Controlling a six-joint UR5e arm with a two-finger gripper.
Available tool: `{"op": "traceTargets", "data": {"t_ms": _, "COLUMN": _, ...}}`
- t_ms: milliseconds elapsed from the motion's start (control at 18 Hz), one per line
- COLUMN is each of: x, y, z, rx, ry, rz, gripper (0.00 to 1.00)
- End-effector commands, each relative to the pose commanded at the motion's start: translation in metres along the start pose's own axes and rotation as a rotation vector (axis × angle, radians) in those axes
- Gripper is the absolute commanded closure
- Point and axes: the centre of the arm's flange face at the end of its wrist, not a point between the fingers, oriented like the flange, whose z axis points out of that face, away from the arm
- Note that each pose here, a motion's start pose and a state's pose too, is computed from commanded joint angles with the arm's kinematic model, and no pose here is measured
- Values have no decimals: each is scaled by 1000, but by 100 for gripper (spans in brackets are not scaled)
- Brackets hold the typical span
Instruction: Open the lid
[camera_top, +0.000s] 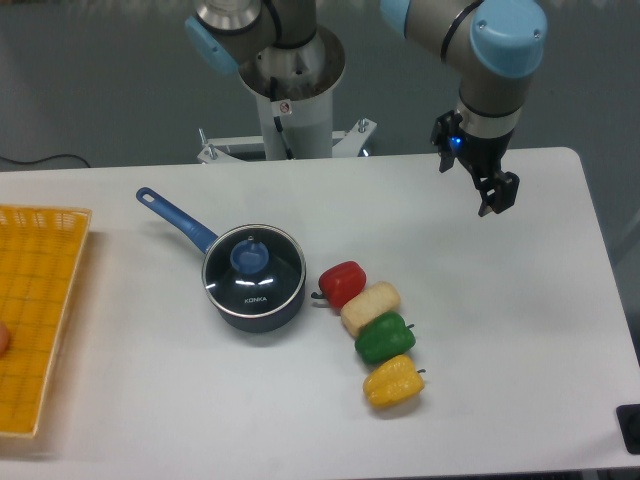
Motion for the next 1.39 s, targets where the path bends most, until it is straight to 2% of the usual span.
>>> {"op": "traceTargets", "data": {"t_ms": 778, "x": 13, "y": -6, "z": 20, "rx": 28, "ry": 48, "rz": -12, "gripper": 0}}
{"op": "traceTargets", "data": {"t_ms": 1000, "x": 20, "y": -13, "z": 6, "rx": 23, "ry": 21, "rz": -1, "gripper": 0}}
{"op": "traceTargets", "data": {"t_ms": 1389, "x": 35, "y": -75, "z": -9, "rx": 27, "ry": -5, "rz": 110, "gripper": 0}}
